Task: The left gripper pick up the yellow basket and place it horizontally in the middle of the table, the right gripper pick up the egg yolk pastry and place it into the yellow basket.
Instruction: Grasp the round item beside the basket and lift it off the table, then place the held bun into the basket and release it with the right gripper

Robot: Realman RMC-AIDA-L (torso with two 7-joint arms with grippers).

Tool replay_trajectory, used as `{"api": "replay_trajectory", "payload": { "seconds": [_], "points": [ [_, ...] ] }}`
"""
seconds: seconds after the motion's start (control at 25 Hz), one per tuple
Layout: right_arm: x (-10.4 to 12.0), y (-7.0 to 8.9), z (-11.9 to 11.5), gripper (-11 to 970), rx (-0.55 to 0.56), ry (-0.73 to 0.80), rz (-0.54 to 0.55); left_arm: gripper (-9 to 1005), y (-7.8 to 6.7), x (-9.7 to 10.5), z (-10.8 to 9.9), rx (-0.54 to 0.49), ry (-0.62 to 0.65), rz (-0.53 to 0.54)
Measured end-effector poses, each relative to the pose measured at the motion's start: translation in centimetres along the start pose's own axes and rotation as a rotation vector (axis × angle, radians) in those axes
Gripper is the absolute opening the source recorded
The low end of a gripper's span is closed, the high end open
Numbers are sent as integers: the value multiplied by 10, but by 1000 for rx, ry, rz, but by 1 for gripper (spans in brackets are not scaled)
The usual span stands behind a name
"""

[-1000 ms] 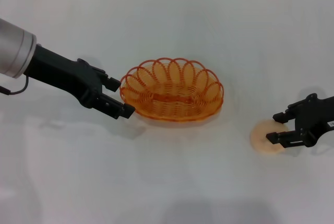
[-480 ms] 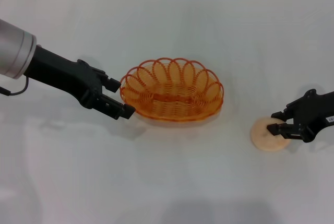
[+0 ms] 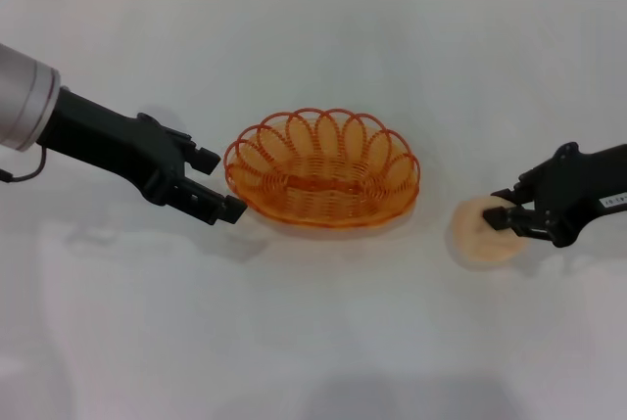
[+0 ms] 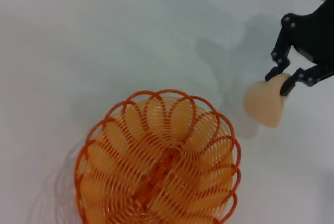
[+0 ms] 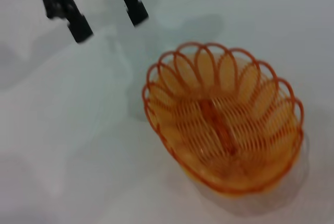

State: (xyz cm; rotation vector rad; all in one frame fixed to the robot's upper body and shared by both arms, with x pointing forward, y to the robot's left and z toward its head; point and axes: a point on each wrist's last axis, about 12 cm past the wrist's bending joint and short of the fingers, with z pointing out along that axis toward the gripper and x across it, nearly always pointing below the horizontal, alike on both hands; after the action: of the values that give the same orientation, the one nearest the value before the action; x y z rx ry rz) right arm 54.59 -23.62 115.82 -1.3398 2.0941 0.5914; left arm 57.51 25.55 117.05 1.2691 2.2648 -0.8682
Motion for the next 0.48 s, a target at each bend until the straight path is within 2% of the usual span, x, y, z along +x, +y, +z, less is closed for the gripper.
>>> {"api": "replay_trajectory", "payload": {
  "seconds": [0.16, 0.48],
  "points": [
    [-9, 3, -2, 186, 1, -11, -30, 880, 0, 2, 0, -3, 4, -3],
    [-48, 5, -3, 120, 7, -50, -103, 880, 1, 6, 0, -6, 8, -9]
  ]
}}
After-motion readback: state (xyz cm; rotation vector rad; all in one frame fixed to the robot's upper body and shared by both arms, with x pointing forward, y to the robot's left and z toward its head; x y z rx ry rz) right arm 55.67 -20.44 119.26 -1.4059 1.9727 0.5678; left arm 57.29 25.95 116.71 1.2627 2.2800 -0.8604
